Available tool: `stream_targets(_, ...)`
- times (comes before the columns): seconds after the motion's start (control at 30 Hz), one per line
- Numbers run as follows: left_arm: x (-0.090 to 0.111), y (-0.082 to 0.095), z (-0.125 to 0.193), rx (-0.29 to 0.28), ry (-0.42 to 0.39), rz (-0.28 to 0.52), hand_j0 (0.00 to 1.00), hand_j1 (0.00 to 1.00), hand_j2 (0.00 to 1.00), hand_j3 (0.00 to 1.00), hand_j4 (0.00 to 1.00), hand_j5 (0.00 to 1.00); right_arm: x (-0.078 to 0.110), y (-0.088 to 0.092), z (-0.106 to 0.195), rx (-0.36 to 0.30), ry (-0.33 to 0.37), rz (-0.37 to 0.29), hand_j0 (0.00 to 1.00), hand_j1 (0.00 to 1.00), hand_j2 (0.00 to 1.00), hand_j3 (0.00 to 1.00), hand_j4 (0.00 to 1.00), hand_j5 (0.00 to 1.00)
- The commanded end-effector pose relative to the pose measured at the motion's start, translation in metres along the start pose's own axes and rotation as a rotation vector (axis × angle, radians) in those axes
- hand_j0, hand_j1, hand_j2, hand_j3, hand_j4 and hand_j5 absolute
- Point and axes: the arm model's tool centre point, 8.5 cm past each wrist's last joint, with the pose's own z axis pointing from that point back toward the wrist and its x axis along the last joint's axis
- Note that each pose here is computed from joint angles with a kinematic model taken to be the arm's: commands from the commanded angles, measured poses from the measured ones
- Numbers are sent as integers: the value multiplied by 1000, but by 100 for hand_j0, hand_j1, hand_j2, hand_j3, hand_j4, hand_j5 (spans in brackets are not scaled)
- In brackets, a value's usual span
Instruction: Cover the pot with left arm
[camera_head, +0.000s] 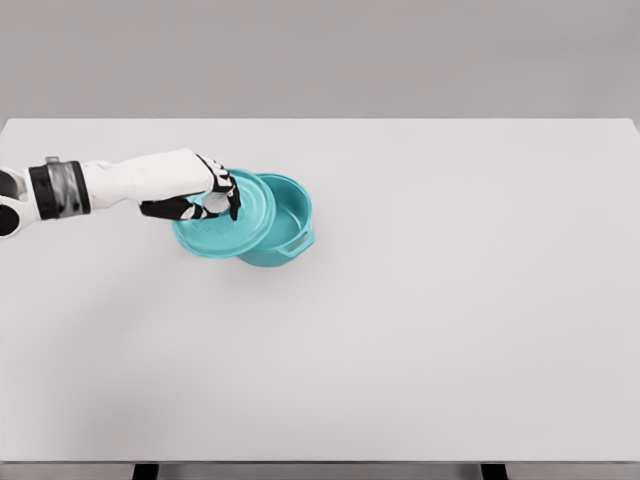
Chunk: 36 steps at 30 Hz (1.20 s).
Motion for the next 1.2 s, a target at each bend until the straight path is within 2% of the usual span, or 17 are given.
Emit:
stream_targets(0.0, -2, -6, -4, -9, 2, 18, 46, 46, 46, 46, 46, 46, 0, 0, 0, 0, -1, 1, 100, 100, 100, 100, 100, 100)
stream_targets(0.47, -10, 6, -37, 1, -4, 36, 46, 46, 46, 46, 46, 46, 0, 0, 0, 0, 0, 1, 100, 100, 100, 100, 100, 100)
stream_targets(0.57, -10, 4, -47, -23, -10, 39, 46, 46, 46, 46, 46, 46, 0, 0, 0, 0, 0, 1, 100, 100, 100, 100, 100, 100)
stream_targets(1.17, -6, 6, -59, -19, -29, 42, 47, 47, 47, 47, 47, 47, 0, 0, 0, 0, 0, 1, 100, 100, 100, 100, 100, 100)
